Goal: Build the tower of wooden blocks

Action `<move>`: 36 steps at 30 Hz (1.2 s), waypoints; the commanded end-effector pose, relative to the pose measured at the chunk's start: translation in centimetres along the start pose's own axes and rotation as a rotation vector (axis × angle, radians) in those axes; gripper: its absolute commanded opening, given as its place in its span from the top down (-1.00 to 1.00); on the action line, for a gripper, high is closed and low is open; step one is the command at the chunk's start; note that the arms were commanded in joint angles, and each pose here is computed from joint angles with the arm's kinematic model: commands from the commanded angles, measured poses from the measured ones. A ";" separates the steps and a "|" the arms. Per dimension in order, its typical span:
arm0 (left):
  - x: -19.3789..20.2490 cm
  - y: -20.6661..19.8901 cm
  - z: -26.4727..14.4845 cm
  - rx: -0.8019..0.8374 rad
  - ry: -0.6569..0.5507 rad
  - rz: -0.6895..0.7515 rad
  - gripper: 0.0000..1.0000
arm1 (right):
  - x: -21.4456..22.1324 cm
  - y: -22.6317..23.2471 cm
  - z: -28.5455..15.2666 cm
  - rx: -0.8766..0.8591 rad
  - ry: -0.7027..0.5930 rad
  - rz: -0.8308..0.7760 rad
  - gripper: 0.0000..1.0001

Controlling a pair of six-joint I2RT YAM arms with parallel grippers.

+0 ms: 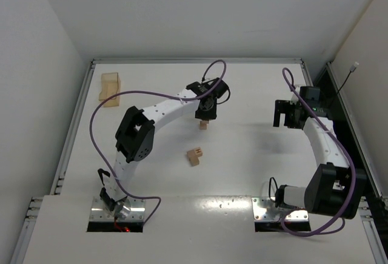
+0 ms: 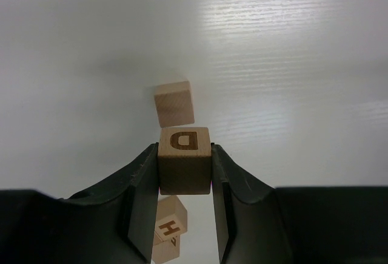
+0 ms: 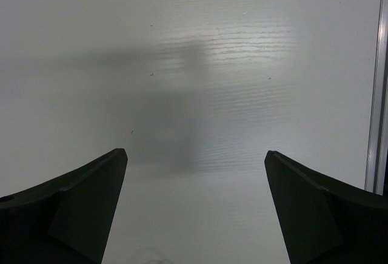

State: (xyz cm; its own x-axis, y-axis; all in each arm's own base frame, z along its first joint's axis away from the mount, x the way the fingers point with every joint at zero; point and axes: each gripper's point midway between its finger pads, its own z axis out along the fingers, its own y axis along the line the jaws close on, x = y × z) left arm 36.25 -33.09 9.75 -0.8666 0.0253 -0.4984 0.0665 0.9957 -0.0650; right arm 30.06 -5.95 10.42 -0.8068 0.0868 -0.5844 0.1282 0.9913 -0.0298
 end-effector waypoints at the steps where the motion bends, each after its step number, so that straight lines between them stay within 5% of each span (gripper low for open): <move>1: -1.2 0.3 0.4 0.003 -0.013 -0.091 1.00 | -1.9 0.2 -0.5 -0.016 -0.047 0.020 -0.89; 36: -0.2 0.8 3.8 0.011 0.053 -0.152 1.00 | -1.1 0.2 0.2 -0.036 -0.021 0.044 -0.89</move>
State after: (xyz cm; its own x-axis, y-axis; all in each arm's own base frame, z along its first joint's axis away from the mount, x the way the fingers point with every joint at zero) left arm 37.93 -32.61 6.52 -0.8967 -0.1002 -0.4313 -0.0463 0.9899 -0.1337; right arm 30.07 -5.84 9.81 -0.8142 0.1152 -0.5691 0.1345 0.9909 0.0081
